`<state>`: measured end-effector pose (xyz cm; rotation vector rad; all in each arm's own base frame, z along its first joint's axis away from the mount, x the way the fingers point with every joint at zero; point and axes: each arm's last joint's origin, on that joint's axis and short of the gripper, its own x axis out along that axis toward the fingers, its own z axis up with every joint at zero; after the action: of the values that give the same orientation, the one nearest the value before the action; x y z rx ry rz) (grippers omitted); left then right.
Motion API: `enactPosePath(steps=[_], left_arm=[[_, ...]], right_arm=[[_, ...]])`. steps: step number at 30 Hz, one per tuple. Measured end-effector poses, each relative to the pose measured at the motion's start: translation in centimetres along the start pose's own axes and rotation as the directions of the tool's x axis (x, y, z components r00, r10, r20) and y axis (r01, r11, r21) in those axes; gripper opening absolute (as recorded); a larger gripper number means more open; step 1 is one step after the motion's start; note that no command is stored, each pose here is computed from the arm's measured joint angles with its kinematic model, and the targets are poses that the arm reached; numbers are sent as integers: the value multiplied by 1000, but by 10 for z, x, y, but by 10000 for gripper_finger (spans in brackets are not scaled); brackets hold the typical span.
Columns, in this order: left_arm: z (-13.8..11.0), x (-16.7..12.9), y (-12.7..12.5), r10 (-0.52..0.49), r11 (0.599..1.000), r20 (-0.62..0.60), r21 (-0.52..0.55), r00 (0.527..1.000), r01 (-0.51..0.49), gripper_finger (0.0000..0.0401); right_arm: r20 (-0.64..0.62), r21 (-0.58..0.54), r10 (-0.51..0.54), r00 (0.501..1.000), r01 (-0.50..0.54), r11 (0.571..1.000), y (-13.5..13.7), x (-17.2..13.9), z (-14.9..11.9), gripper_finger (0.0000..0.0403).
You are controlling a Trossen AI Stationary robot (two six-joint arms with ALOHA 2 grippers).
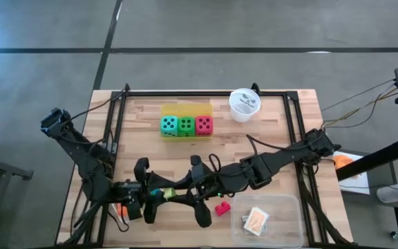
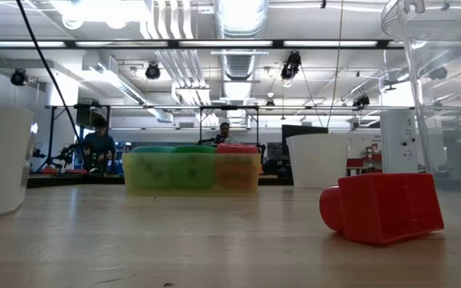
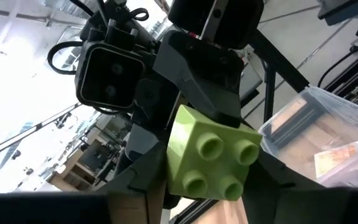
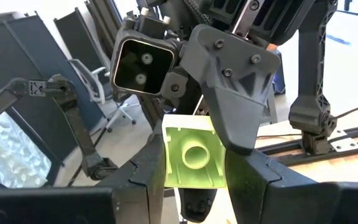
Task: Pick & Place Toys
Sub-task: Put the light green game piece into the white bin
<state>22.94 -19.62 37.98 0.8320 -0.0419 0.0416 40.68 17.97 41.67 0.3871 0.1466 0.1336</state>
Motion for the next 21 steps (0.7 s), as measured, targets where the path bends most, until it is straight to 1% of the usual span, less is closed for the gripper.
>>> enactPosePath(steps=[6, 9, 11, 13, 15, 16, 21], left_arm=[[0, 0, 0, -2, 1000, 2, -8, 1000, 2, 146], [0, 0, 0, 0, 1000, 1, -19, 1000, 0, 146], [0, 0, 0, 1, 1000, 1, -28, 1000, -1, 146], [0, 0, 0, 1, 1000, 2, -30, 1000, -1, 146], [0, 0, 0, -3, 1000, 2, -25, 1000, 3, 149], [0, 0, 0, -3, 1000, 2, -25, 1000, 3, 159], [0, 0, 0, -4, 999, 8, -44, 1000, 4, 236]], right_arm=[[-3, -2, -2, 1000, 2, 1000, 0, 0, -1, 122], [-3, 11, -11, 1000, 11, 1000, -1, 0, -1, 143], [-3, 15, -13, 1000, 13, 1000, -1, 0, -1, 150], [-3, 16, -13, 1000, 13, 1000, -1, 0, -1, 144], [-4, 17, -13, 1000, 14, 1000, -1, 0, -1, 127], [-5, 16, -13, 1000, 13, 1000, -1, 0, -1, 120], [-13, 0, -30, 999, 30, 1000, -2, 1, -3, 120]])
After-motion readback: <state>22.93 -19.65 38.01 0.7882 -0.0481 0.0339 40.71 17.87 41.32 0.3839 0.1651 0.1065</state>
